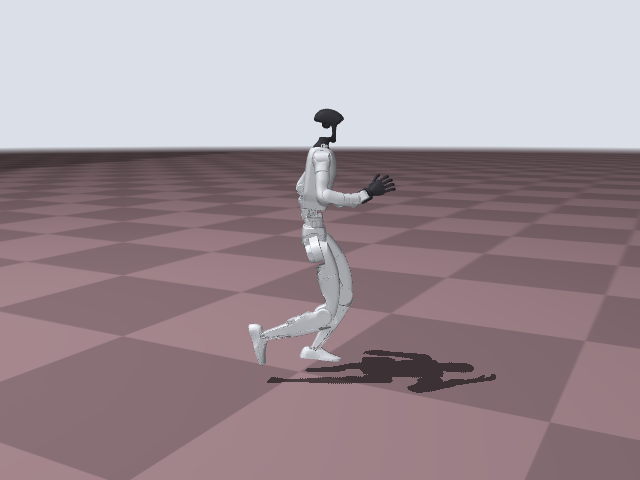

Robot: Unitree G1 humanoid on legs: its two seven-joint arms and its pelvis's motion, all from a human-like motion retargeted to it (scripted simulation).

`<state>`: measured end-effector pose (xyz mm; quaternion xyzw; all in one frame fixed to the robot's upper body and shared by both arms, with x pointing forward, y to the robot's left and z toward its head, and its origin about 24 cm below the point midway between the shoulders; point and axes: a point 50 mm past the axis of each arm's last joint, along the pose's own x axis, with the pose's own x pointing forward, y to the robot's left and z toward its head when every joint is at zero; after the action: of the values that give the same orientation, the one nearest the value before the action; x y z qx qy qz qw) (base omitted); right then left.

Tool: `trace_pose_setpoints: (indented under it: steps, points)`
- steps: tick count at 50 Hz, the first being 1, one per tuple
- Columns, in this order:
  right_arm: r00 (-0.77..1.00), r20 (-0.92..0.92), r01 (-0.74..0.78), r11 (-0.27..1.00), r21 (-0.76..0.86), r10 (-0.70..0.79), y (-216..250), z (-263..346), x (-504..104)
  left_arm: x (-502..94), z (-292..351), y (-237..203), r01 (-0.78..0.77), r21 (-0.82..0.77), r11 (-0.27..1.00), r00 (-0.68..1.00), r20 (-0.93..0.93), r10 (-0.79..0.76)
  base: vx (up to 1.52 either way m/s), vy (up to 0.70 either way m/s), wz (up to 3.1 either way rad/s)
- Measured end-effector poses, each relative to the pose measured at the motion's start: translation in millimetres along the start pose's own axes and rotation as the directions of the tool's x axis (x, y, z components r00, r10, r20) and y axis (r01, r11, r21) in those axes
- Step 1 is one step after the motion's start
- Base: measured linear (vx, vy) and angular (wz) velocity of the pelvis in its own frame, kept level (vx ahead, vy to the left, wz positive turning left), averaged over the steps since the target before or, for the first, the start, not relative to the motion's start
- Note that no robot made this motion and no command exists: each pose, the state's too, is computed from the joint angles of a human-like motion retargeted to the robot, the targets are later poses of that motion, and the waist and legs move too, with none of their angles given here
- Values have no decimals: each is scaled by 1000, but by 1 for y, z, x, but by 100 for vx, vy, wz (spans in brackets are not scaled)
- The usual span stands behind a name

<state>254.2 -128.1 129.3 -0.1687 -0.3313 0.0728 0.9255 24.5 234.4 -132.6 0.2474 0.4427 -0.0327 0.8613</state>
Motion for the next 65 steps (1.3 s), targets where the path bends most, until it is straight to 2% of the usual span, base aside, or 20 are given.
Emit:
trace_pose_setpoints:
  steps: [4,8,10,14,17,20,22,24,27,29,33,36,40,44,47,50,55,60,65]
  points:
    - [985,-169,9,996,-92,-25,0,-28,-25,40,53,19,-154,58,986,982,118,147,-1,5,-33]
    - [879,-469,-117,992,-47,81,16,-71,-78,62,172,31,-225,-95,970,865,439,243,0,-2,43]
    - [796,-594,-158,987,-16,117,22,-87,-107,51,236,35,-183,-170,968,731,635,249,1,-7,82]
    - [658,-743,-165,986,10,118,27,-100,-157,-10,334,40,-51,-210,976,323,922,215,-1,-6,41]
    - [621,-777,-151,988,13,105,27,-102,-170,-59,370,39,24,-173,985,55,984,171,-3,-6,11]
    - [642,-762,-144,989,-14,82,25,-101,-165,-83,378,32,69,-140,988,-56,988,144,-2,-7,8]
    - [708,-705,-126,989,-72,39,15,-104,-136,-84,378,33,62,-132,989,-44,990,134,-3,-8,12]
    - [773,-634,-108,987,-120,8,9,-105,-104,-70,369,30,24,-112,993,42,993,111,-3,-7,0]
    - [857,-516,-76,987,-139,-7,6,-98,-56,-34,338,21,-22,-45,999,254,966,49,-1,-2,-2]
    - [895,-445,-64,994,-91,17,12,-87,-34,-9,299,16,-20,-4,1000,425,905,12,1,1,-9]
    - [935,-342,-82,995,55,96,27,-62,-19,20,199,11,23,19,1000,722,691,-29,4,4,-30]
    - [946,-283,-126,984,127,157,33,-48,-19,21,128,9,47,16,999,866,499,-48,2,1,-8]
    - [964,-187,-157,973,167,187,29,-28,-18,8,54,5,64,16,998,967,247,-66,4,4,-6]
    - [982,-123,-129,982,138,147,20,-14,-19,1,7,10,41,80,996,998,46,-45,7,6,-34]
    - [982,-162,-87,994,64,96,13,-19,-26,16,4,23,-32,168,985,999,-18,35,4,7,-41]
    - [961,-263,-87,996,10,87,11,-35,-43,47,44,37,-146,212,966,989,59,137,1,4,-17]
    - [884,-445,-140,989,45,145,13,-59,-80,70,177,48,-277,59,959,864,453,222,2,-3,29]
    - [778,-612,-153,988,35,142,19,-82,-119,16,315,41,-183,-109,977,450,874,182,1,-6,43]
    - [720,-682,-153,988,25,128,28,-92,-137,-55,375,16,-12,-77,997,69,995,78,-2,-5,21]
